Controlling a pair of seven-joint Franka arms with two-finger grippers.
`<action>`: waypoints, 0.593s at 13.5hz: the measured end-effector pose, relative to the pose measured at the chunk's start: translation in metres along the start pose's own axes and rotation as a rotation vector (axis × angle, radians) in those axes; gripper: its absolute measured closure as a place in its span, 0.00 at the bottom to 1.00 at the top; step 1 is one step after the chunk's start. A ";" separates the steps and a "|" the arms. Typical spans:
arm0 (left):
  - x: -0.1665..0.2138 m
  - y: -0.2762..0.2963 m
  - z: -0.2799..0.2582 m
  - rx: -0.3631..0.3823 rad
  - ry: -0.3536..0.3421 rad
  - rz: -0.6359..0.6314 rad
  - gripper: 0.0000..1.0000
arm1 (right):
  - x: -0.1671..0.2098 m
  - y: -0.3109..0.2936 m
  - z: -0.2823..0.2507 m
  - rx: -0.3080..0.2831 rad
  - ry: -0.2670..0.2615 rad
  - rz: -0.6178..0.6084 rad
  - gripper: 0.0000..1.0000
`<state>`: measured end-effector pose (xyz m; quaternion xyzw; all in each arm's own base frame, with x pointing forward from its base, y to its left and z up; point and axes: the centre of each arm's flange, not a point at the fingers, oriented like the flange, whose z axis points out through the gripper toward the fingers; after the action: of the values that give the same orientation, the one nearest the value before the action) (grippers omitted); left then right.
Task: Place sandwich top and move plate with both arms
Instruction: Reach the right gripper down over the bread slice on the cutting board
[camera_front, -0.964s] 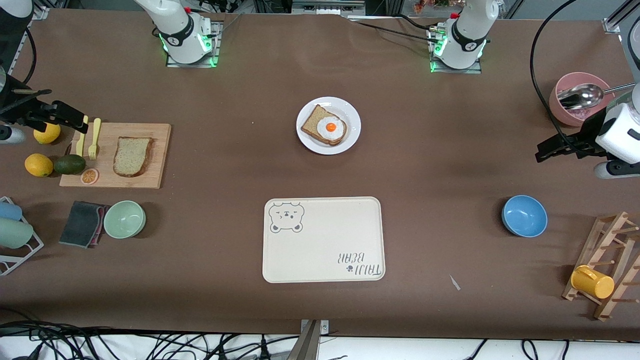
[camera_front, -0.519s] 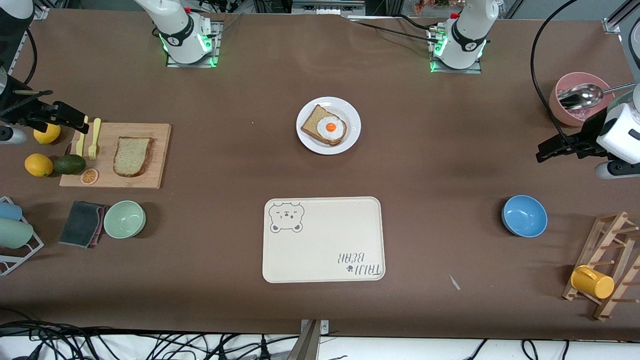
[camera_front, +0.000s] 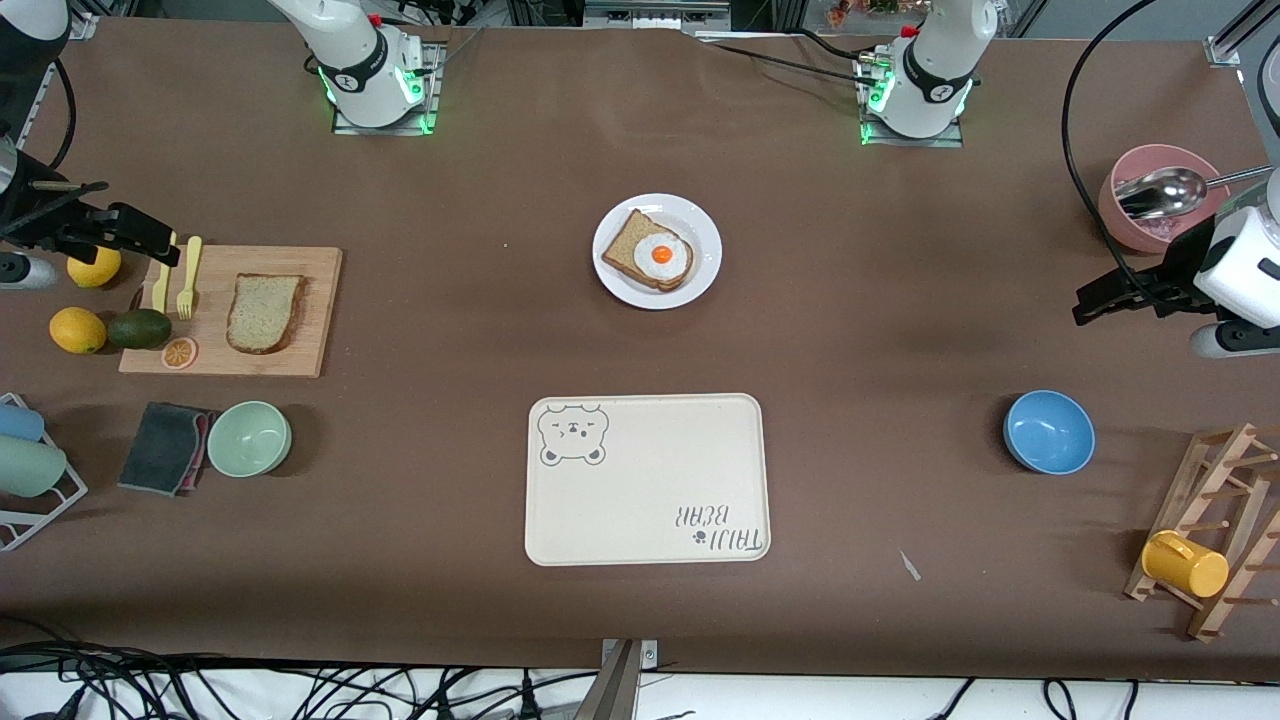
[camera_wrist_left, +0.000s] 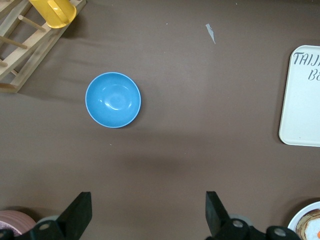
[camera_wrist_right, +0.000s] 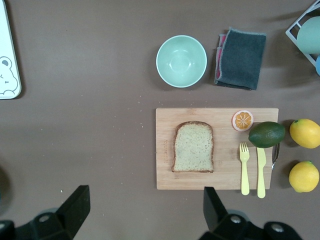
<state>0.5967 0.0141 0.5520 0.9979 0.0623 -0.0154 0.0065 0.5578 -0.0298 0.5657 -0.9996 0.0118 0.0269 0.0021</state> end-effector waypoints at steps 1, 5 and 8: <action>0.000 0.000 0.000 0.000 0.000 0.000 0.00 | -0.001 0.000 0.002 0.000 -0.010 0.000 0.00; 0.000 0.000 0.000 0.000 0.000 0.000 0.00 | -0.003 0.000 0.017 -0.003 -0.071 -0.001 0.00; 0.000 0.000 0.000 0.000 -0.001 0.000 0.00 | -0.008 -0.014 0.040 -0.079 -0.190 -0.044 0.00</action>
<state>0.5968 0.0143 0.5516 0.9979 0.0625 -0.0157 0.0066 0.5481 -0.0150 0.5260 -0.9918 -0.0114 0.1219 -0.0358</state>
